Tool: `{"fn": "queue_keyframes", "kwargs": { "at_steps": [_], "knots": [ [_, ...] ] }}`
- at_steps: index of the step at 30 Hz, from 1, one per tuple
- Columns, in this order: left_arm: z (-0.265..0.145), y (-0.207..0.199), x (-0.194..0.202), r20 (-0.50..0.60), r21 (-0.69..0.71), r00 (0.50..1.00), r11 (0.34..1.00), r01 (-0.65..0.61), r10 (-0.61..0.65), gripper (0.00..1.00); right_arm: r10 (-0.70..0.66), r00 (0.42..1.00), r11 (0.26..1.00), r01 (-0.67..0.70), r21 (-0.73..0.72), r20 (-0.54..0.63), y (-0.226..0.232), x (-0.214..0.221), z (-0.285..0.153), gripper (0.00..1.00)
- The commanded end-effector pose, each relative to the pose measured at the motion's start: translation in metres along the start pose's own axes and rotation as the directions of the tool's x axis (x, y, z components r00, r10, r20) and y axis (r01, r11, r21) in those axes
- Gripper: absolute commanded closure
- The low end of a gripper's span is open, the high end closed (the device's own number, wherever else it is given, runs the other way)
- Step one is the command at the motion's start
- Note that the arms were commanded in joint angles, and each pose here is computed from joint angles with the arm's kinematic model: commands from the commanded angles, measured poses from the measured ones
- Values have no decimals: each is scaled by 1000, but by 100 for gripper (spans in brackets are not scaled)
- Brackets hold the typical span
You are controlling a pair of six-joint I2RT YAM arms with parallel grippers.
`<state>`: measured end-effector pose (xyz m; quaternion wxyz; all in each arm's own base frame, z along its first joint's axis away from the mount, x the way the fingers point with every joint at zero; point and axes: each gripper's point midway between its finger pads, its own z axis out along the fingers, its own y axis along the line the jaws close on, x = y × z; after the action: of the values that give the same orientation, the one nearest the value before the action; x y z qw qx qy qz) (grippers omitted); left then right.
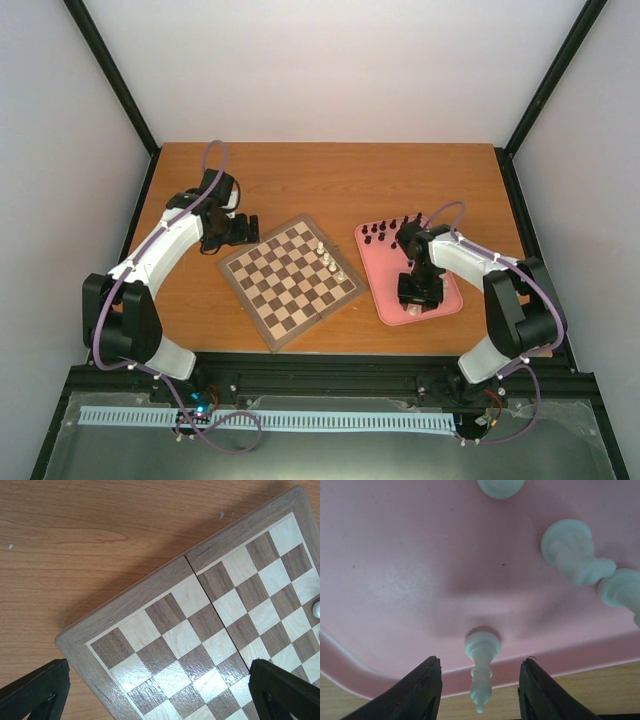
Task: Set up the chess pieces on the board
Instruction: Pick up the chess piece from the storage box.
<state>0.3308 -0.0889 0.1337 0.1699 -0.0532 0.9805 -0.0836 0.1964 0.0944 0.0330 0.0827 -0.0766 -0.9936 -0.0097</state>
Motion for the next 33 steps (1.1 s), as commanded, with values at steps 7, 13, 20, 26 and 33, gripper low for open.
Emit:
{"fn": "queue_keyframes", "kwargs": {
  "at_steps": [7,13,20,26,33],
  "knots": [
    [-4,-2,-3,18,4,1000,1000,-17,17,0,2,1000,999,-2,39,4,-3,-8,13,64],
    [-1,-1,-4,11,-4,1000,1000,-15,15,0,2,1000,999,-2,46,-7,-5,-6,13,73],
    [1,-1,-3,7,-7,1000,1000,-16,16,0,6,1000,999,-6,53,-1,-7,-4,10,88],
    [1,-1,-4,9,-7,1000,1000,-14,14,0,1,999,999,-2,42,32,-6,-5,-5,97],
    [-8,-1,-8,38,-7,999,1000,-15,15,0,-69,990,998,70,0,121,30,-36,-62,97]
  ]
}}
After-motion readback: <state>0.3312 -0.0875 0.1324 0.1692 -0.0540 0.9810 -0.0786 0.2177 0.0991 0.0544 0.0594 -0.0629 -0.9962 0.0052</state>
